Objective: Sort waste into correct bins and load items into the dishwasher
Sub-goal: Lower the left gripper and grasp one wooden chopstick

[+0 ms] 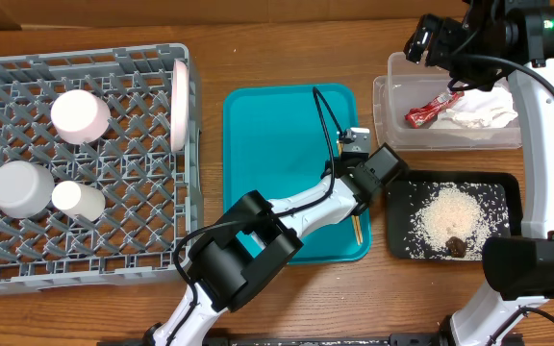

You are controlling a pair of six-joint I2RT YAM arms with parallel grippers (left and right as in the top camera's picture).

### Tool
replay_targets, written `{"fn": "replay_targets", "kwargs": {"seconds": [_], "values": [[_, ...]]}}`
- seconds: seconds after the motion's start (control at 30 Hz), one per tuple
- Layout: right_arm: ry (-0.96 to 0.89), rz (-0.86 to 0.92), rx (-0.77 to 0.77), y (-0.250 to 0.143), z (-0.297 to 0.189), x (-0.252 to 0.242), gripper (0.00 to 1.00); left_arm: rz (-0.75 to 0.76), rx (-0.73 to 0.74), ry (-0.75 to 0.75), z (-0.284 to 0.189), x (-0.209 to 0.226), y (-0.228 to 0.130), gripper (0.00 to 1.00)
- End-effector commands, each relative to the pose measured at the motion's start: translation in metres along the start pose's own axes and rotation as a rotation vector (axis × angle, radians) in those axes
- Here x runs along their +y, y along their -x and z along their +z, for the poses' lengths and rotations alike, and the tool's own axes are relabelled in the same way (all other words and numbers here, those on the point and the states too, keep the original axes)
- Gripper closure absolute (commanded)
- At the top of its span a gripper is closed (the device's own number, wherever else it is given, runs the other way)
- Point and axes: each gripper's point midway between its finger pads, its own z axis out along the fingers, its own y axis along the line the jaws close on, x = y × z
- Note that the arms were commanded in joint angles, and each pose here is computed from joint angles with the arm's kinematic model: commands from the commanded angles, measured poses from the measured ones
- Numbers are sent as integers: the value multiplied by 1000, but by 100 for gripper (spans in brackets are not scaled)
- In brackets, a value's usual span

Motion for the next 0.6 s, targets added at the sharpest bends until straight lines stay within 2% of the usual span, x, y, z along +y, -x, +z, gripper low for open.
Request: {"fn": "replay_targets", "kwargs": {"seconds": [0.0,0.17,0.4,0.57], "values": [[3,4,-30,4,-10,1,0,36,91,-5,16,4,-29,66],[3,4,-30,4,-10,1,0,34,60,-15,5,3,-14,62],[3,4,-30,4,-10,1,0,4,-23,-70,-43,1,31,62],[3,4,-30,4,-10,1,0,-13,-22,-72,-51,4,35,60]]}}
